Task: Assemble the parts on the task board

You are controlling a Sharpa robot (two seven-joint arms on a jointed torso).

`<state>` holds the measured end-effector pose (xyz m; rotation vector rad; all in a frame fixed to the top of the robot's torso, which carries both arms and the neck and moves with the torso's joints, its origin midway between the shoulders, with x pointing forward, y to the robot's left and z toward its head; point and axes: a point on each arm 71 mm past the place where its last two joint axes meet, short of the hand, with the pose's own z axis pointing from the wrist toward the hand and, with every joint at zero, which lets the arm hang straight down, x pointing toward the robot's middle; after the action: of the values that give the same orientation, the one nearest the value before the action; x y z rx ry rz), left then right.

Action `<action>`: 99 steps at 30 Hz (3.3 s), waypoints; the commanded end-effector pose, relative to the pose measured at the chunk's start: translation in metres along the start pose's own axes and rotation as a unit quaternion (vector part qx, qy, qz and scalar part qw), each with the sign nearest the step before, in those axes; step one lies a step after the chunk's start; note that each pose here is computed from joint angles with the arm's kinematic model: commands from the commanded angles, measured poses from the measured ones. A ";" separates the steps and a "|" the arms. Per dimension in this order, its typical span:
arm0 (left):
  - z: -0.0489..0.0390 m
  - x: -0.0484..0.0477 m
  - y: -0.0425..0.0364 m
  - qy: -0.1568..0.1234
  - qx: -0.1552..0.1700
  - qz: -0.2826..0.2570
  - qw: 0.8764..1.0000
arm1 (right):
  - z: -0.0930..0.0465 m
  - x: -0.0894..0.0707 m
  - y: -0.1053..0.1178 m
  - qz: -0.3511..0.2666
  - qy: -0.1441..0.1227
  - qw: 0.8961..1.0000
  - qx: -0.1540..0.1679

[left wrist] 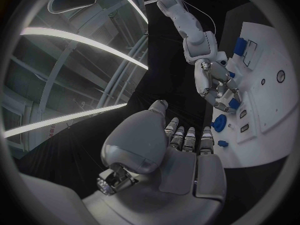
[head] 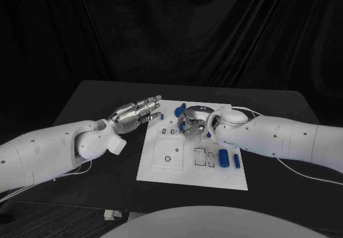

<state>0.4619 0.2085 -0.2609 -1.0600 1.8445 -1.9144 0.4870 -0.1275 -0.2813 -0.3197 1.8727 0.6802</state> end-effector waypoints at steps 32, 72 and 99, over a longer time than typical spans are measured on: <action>0.0014 0.0013 0.0000 0.006 0.003 -0.004 1.000 | 0.001 0.011 -0.004 -0.018 0.039 0.999 0.026; 0.0099 -0.0125 -0.0576 -0.057 0.021 0.305 0.950 | -0.084 -0.113 -0.035 0.018 -0.158 0.987 0.015; 0.0831 0.0120 -0.0931 0.003 -0.287 0.499 0.817 | -0.092 -0.094 -0.055 0.033 -0.106 0.992 0.067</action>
<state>0.5363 0.1483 -0.1674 -0.0817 2.1965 -0.9424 0.4821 -0.2332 -0.1836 -0.1104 1.6830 0.6275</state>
